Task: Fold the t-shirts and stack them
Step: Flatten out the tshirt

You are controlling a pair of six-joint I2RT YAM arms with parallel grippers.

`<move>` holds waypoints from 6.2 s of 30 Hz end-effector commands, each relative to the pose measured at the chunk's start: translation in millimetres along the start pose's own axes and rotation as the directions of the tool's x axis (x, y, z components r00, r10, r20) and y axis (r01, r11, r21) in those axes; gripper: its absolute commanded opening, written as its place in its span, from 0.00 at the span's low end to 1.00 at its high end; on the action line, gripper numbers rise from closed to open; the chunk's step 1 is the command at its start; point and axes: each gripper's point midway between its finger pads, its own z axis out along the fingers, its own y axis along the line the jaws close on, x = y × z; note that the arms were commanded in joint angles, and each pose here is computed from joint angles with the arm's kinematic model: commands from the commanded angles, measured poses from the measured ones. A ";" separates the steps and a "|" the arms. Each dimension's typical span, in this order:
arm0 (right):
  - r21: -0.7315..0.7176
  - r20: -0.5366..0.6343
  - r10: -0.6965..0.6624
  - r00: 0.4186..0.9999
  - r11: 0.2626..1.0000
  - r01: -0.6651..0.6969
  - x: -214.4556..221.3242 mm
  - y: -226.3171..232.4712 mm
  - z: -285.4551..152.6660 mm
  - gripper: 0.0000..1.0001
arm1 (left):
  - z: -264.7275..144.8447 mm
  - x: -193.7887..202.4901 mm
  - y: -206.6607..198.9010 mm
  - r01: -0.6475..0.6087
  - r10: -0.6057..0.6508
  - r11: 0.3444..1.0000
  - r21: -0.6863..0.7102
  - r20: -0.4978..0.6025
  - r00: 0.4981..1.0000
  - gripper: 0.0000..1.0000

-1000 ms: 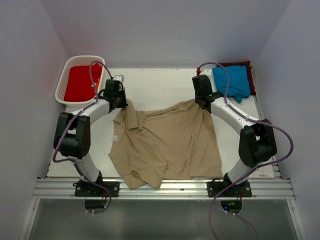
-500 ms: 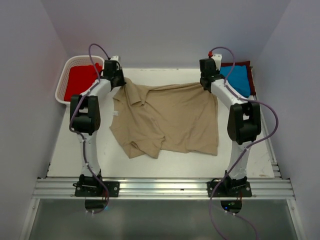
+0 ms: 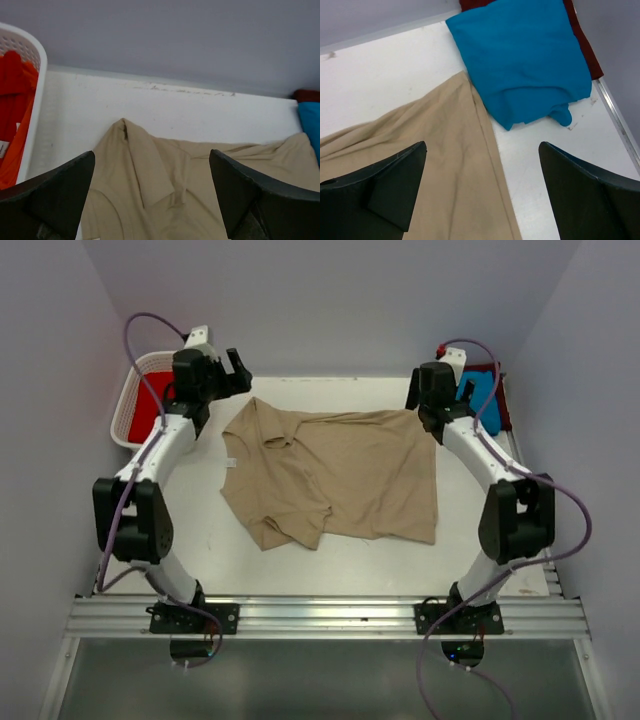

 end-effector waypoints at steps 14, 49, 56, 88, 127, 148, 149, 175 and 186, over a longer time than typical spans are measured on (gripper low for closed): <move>-0.420 -0.282 -0.016 0.959 0.901 -0.108 89.7 -2.6 -166.3 0.93 | -170.0 190.8 -49.1 0.127 -0.104 0.992 0.021 -0.450 0.887 1.00; -0.384 -0.407 -0.103 0.907 0.921 -0.067 150.2 -1.3 -170.6 0.36 | -178.8 302.0 -60.3 0.250 -0.231 0.965 -0.072 -0.684 0.692 0.79; -0.387 -0.411 -0.109 0.905 0.920 -0.065 153.2 -1.1 -170.2 0.05 | -177.0 303.9 -56.5 0.223 -0.222 0.971 -0.088 -0.679 0.700 0.67; -0.392 -0.428 -0.120 0.896 0.918 -0.064 165.9 1.4 -166.2 0.00 | -173.4 291.0 -51.3 0.109 -0.164 0.986 -0.125 -0.658 0.735 0.61; -0.382 -0.434 -0.141 0.890 0.923 -0.039 169.7 -6.9 -169.3 0.00 | -279.8 321.8 -84.2 0.083 -0.092 0.995 -0.051 -0.789 0.608 0.00; -0.232 -0.469 -0.139 0.872 0.972 0.030 177.4 -46.6 -175.0 0.37 | -329.9 308.3 -87.6 -0.106 0.005 0.988 -0.111 -0.672 0.740 1.00; -0.231 -0.473 -0.139 0.870 0.973 0.030 178.4 -46.4 -174.5 0.34 | -324.5 305.2 -88.0 -0.112 0.008 0.987 -0.118 -0.653 0.757 1.00; 0.047 -0.564 -0.080 0.822 0.991 0.128 225.4 -74.0 -127.9 0.00 | -246.8 357.0 -1.4 -0.238 -0.005 0.943 -0.235 -0.720 0.694 0.00; 0.095 -0.597 -0.072 0.799 0.983 0.160 238.1 -82.8 -121.6 0.00 | -240.2 335.2 8.1 -0.109 -0.155 0.942 -0.318 -0.699 0.698 0.00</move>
